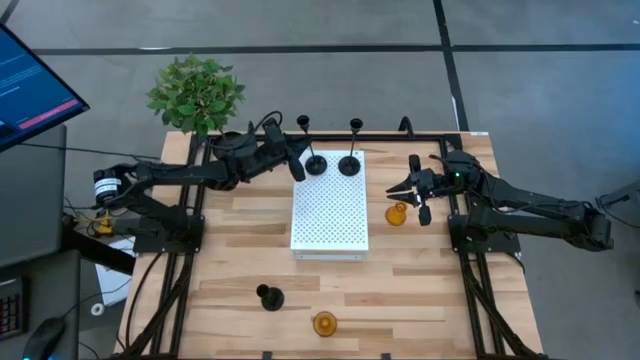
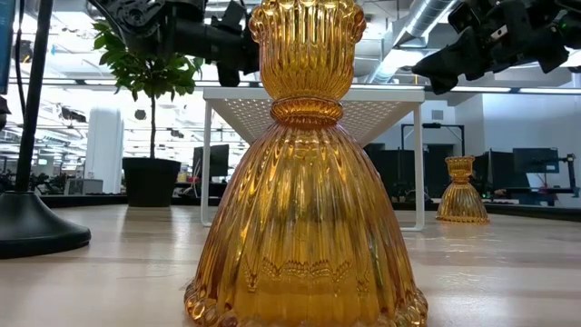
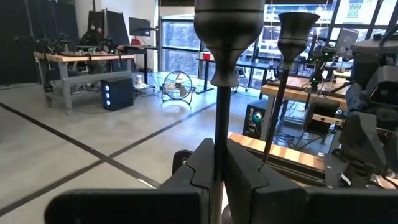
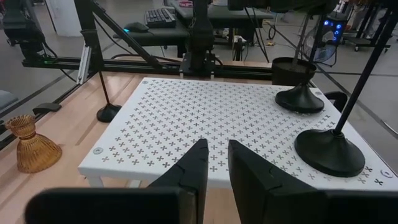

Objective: Pick & Place candle stick holders
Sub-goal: Put the top black candle holder on the shelf

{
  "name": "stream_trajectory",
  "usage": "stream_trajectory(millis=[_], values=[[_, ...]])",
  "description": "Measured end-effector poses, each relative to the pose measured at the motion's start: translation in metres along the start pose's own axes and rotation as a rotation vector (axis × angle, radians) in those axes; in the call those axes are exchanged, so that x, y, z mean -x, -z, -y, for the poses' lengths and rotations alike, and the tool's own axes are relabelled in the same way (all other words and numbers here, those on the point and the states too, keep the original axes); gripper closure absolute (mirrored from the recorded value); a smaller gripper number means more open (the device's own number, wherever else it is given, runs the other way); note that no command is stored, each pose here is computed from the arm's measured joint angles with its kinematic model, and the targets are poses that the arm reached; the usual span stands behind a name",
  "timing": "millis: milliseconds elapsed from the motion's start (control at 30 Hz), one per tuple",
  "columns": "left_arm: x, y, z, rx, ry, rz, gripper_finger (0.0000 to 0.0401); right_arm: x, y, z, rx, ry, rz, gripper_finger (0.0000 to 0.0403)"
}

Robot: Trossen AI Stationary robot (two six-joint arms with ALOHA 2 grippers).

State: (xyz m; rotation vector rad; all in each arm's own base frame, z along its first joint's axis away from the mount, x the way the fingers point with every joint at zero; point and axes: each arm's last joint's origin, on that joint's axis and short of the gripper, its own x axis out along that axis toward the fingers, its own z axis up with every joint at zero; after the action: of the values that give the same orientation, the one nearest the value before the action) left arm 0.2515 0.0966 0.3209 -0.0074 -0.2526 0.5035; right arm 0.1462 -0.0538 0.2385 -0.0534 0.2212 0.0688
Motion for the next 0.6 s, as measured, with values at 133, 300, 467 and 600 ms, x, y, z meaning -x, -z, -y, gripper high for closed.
stream_trajectory(millis=[133, 300, 467, 600], values=[[-0.0016, 0.0002, 0.0004, 0.000, 0.000, -0.006, 0.0383, 0.0000, 0.0000, 0.0001, 0.000, 0.002, 0.000, 0.0349], [-0.0010, -0.0006, 0.0009, 0.001, 0.002, -0.006, 0.0367, 0.0000, 0.0000, 0.0001, 0.000, 0.002, 0.000, 0.0349], [-0.0009, 0.0004, 0.0008, -0.001, 0.001, -0.014, 0.0343, 0.0000, 0.0000, 0.0002, 0.000, 0.003, 0.000, 0.0349], [-0.0008, 0.0009, 0.0007, -0.002, -0.001, -0.019, 0.0330, 0.0000, 0.0000, 0.0002, 0.000, 0.003, 0.000, 0.0349]])
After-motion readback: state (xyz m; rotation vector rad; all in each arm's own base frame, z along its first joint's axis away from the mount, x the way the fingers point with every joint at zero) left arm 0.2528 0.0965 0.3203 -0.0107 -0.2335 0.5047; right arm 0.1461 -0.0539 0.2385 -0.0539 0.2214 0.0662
